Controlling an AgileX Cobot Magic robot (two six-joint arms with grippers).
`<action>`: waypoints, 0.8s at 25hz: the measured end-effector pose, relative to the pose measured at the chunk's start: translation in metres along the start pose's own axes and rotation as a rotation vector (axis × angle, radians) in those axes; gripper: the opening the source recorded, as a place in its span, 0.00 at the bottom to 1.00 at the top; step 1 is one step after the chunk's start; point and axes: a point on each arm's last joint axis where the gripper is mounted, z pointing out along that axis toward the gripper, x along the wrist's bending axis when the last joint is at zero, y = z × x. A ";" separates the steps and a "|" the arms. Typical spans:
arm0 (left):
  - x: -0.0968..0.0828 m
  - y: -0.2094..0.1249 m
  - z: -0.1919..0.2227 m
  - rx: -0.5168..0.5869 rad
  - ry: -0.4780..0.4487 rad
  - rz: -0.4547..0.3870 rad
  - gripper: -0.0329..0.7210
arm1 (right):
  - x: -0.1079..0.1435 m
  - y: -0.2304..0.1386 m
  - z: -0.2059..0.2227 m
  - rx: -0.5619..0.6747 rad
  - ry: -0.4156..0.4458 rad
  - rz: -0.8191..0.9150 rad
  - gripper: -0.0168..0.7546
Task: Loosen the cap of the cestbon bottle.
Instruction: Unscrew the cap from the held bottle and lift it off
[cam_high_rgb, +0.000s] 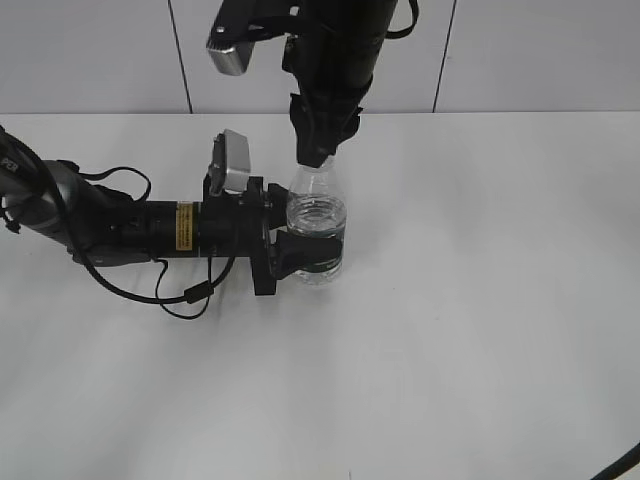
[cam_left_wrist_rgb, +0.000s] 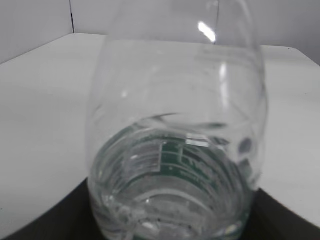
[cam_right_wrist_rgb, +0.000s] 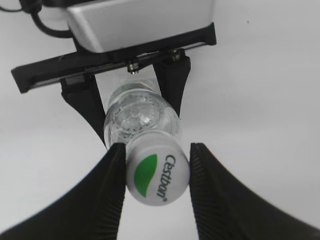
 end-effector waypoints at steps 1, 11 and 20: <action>0.000 0.000 0.000 0.000 0.000 0.000 0.59 | 0.000 0.000 0.000 0.000 0.001 -0.067 0.41; 0.000 0.000 0.000 0.000 0.000 0.000 0.59 | 0.000 0.000 0.000 0.001 0.005 -0.446 0.41; 0.000 0.000 0.000 0.000 0.000 0.000 0.59 | 0.000 0.000 -0.001 0.000 0.001 -0.420 0.44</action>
